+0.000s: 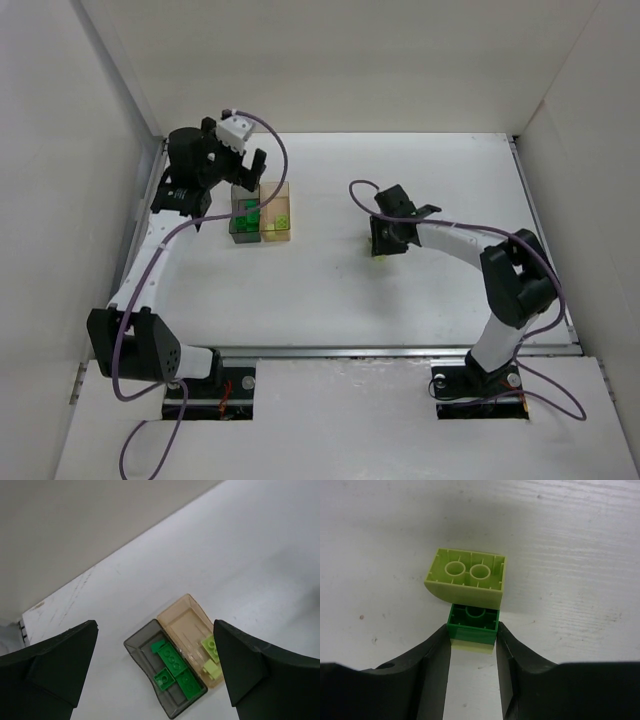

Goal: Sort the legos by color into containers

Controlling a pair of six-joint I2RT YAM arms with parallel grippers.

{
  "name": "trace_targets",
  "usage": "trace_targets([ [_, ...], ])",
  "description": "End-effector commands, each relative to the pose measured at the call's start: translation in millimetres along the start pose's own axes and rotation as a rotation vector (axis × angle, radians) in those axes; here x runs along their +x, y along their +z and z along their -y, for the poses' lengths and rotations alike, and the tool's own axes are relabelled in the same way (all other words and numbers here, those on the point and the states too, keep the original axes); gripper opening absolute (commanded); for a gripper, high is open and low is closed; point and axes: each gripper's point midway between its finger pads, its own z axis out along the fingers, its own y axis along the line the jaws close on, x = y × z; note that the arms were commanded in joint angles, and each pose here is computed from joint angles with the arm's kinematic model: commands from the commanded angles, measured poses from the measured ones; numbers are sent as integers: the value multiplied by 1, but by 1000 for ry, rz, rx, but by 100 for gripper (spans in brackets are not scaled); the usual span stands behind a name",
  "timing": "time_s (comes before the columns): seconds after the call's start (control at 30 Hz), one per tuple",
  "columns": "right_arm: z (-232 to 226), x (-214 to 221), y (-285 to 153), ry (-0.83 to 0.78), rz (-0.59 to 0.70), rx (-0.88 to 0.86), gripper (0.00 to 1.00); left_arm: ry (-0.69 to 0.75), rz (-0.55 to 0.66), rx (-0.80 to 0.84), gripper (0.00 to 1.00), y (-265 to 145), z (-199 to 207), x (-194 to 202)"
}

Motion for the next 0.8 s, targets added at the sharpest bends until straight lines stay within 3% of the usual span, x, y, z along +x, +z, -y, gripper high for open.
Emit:
trace_targets([
  [0.0,-32,-25,-34,-62,146,-181,0,202,35,334,100,-12,70,-2],
  [0.1,-59,-41,-75,-89,235,-348,0,298,12,442,100,-28,114,25],
  [0.2,-92,-40,-106,-144,270,-497,0,346,80,505,100,-38,153,28],
  [0.3,-120,-43,-136,-198,314,-590,0,316,79,591,99,-47,190,43],
  [0.53,-143,-40,-151,-229,307,-674,0,293,81,630,94,-37,226,35],
  [0.77,-151,-38,-167,-240,329,-716,0,356,26,645,65,-27,233,47],
])
